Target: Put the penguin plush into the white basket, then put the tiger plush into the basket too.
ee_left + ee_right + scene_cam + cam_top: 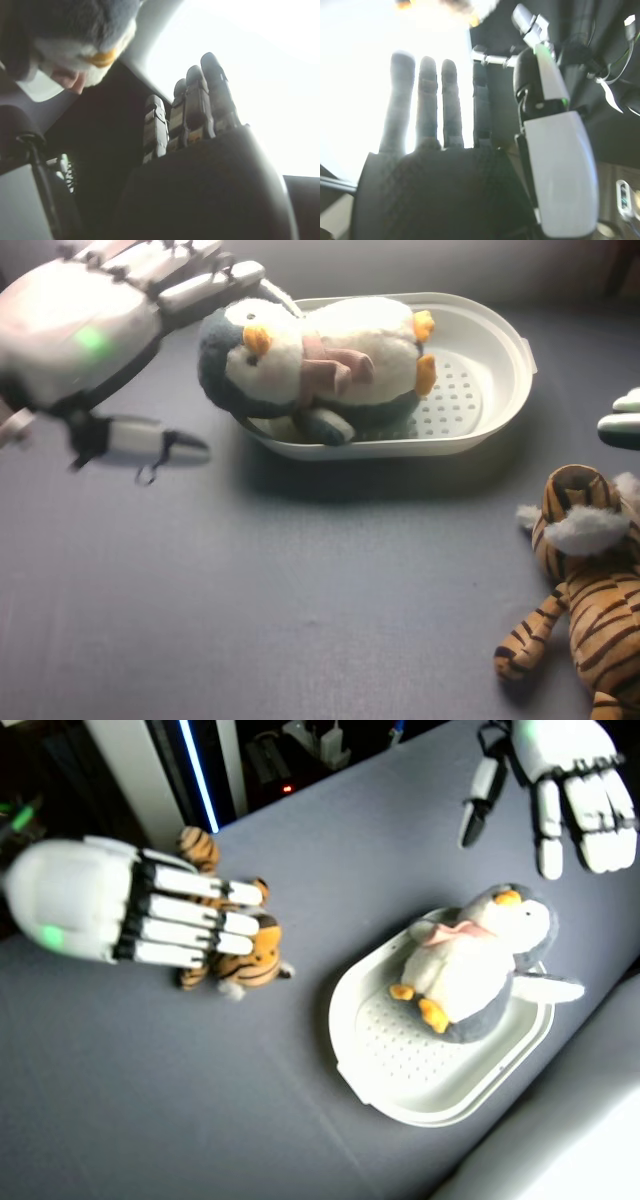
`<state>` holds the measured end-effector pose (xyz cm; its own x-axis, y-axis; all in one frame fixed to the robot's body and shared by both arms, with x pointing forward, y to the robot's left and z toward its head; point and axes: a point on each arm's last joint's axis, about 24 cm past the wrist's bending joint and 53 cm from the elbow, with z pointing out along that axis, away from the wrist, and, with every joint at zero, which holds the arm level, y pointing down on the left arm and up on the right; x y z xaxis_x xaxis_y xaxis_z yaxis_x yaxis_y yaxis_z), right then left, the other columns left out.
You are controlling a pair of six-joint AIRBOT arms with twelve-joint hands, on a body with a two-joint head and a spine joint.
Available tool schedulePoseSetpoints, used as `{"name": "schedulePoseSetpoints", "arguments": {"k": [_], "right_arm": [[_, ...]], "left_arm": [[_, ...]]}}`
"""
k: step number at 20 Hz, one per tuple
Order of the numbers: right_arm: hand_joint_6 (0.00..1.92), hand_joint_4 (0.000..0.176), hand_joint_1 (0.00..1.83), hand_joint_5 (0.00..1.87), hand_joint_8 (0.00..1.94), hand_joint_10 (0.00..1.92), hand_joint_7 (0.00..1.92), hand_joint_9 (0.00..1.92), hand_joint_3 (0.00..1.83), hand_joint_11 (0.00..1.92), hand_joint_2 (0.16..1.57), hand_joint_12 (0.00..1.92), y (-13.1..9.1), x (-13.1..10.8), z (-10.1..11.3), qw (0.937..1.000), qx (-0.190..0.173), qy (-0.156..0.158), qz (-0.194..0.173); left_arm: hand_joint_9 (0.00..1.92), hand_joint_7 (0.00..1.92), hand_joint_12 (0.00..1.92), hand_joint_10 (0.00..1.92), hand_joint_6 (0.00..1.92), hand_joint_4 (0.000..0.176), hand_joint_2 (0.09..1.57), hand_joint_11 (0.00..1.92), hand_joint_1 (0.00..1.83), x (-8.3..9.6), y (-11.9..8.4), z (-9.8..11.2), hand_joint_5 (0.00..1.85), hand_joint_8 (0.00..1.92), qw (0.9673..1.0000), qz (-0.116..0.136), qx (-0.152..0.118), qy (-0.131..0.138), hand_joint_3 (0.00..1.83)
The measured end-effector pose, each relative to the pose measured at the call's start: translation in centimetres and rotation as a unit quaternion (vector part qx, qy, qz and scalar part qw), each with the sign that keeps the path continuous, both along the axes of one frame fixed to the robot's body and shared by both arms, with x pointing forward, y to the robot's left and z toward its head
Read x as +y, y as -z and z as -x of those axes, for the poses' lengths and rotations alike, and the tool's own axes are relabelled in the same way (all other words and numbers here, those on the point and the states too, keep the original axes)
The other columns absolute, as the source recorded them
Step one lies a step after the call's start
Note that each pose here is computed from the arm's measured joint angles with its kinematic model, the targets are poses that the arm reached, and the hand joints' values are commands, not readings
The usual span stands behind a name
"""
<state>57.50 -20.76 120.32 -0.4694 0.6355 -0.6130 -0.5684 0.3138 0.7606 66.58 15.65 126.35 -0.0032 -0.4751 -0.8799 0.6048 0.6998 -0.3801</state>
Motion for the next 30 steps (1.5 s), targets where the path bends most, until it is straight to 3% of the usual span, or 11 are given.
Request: {"name": "schedulePoseSetpoints", "arguments": {"k": [1, 5, 12, 16, 17, 18, 19, 20, 21, 26, 30], "right_arm": [[0.00, 0.164, 1.01, 0.38, 0.00, 0.00, 0.35, 0.35, 0.00, 0.31, 1.08, 0.03, -0.4, 0.3, 0.5, 0.9999, -0.007, -0.012, 0.001], [0.00, 0.170, 0.98, 0.29, 0.00, 0.00, 0.26, 0.30, 0.01, 0.29, 1.13, 0.01, 1.5, 2.7, 2.7, 0.9973, 0.016, -0.061, 0.036], [0.01, 0.152, 1.02, 0.29, 0.00, 0.01, 0.24, 0.30, 0.01, 0.30, 1.15, 0.01, 7.8, 3.3, 3.5, 0.9822, 0.107, -0.086, 0.128], [0.02, 0.130, 1.13, 0.38, 0.01, 0.01, 0.31, 0.37, 0.00, 0.38, 1.18, 0.04, 11.0, 2.6, 2.4, 0.9727, 0.134, -0.071, 0.175], [0.02, 0.057, 1.20, 0.61, 0.01, 0.03, 0.51, 0.60, 0.00, 0.48, 1.18, 0.09, 11.5, 3.2, 2.1, 0.9719, 0.132, -0.075, 0.180], [1.05, 0.000, 1.14, 0.72, 1.31, 0.89, 0.56, 0.54, 0.00, 0.46, 1.27, 0.94, 11.9, 3.9, 1.8, 0.9710, 0.128, -0.081, 0.185], [1.05, 0.000, 1.14, 0.72, 1.31, 0.89, 0.56, 0.54, 0.00, 0.46, 1.27, 0.94, 12.1, 4.3, 1.5, 0.9707, 0.125, -0.084, 0.187], [1.36, 0.000, 1.11, 0.66, 1.73, 1.68, 0.51, 0.47, 0.00, 0.53, 1.34, 1.57, 12.4, 4.9, 1.0, 0.9703, 0.122, -0.087, 0.190], [1.48, 0.000, 1.12, 0.71, 1.70, 1.76, 0.49, 0.42, 0.00, 0.50, 1.33, 1.70, 12.7, 5.2, 0.6, 0.9706, 0.122, -0.086, 0.189], [1.74, 0.000, 1.29, 0.48, 1.58, 1.68, 0.62, 0.58, 0.00, 0.64, 1.30, 1.68, 11.8, 4.4, -0.9, 0.9775, 0.126, -0.061, 0.158], [1.37, 0.000, 1.18, 0.82, 1.44, 1.29, 0.61, 0.67, 0.00, 0.68, 1.26, 1.44, 7.7, 4.0, -3.3, 0.9914, 0.082, -0.024, 0.099]], "left_arm": [[0.01, 0.04, 0.05, 0.00, 0.00, 0.136, 0.88, 0.00, 0.72, 0.9, 0.1, 1.0, 0.10, 0.00, 0.9995, 0.026, 0.013, 0.011, 0.01], [0.01, 0.06, 0.03, 0.00, 0.01, 0.124, 0.86, 0.02, 0.66, 2.9, 0.0, 4.4, 0.14, 0.01, 0.9990, 0.040, 0.009, 0.021, 0.00], [0.00, 0.03, 0.00, 0.00, 0.00, 0.150, 0.84, 0.00, 0.72, 2.7, 0.2, 6.1, 0.10, 0.00, 0.9983, 0.048, 0.003, 0.033, 0.00], [0.00, 0.04, 0.00, 0.00, 0.00, 0.147, 0.86, 0.00, 0.75, 2.7, 0.1, 6.2, 0.12, 0.00, 0.9982, 0.049, 0.002, 0.034, 0.00], [0.00, 0.04, 0.00, 0.00, 0.00, 0.155, 0.85, 0.00, 0.75, 2.7, 0.1, 6.2, 0.11, 0.00, 0.9982, 0.050, 0.002, 0.034, 0.00], [0.00, 0.04, 0.00, 0.00, 0.00, 0.159, 0.86, 0.00, 0.74, 2.7, 0.0, 6.3, 0.11, 0.00, 0.9981, 0.051, 0.001, 0.035, 0.00], [0.00, 0.04, 0.00, 0.00, 0.00, 0.159, 0.86, 0.00, 0.74, 2.7, 0.1, 6.3, 0.11, 0.00, 0.9980, 0.052, 0.001, 0.035, 0.00], [0.00, 0.04, 0.00, 0.00, 0.00, 0.167, 0.86, 0.00, 0.72, 2.8, 0.1, 6.4, 0.12, 0.00, 0.9980, 0.053, 0.001, 0.036, 0.01], [0.00, 0.03, 0.00, 0.00, 0.00, 0.174, 0.87, 0.00, 0.72, 2.9, 0.2, 6.4, 0.12, 0.00, 0.9979, 0.054, 0.002, 0.035, 0.01], [0.01, 0.06, 0.01, 0.00, 0.00, 0.143, 0.89, 0.02, 0.72, 3.0, 0.2, 6.6, 0.13, 0.01, 0.9976, 0.060, 0.003, 0.034, 0.01], [0.00, 0.05, 0.01, 0.00, 0.00, 0.145, 0.88, 0.00, 0.78, 3.3, 0.5, 6.7, 0.13, 0.00, 0.9974, 0.064, 0.008, 0.031, 0.00]]}}
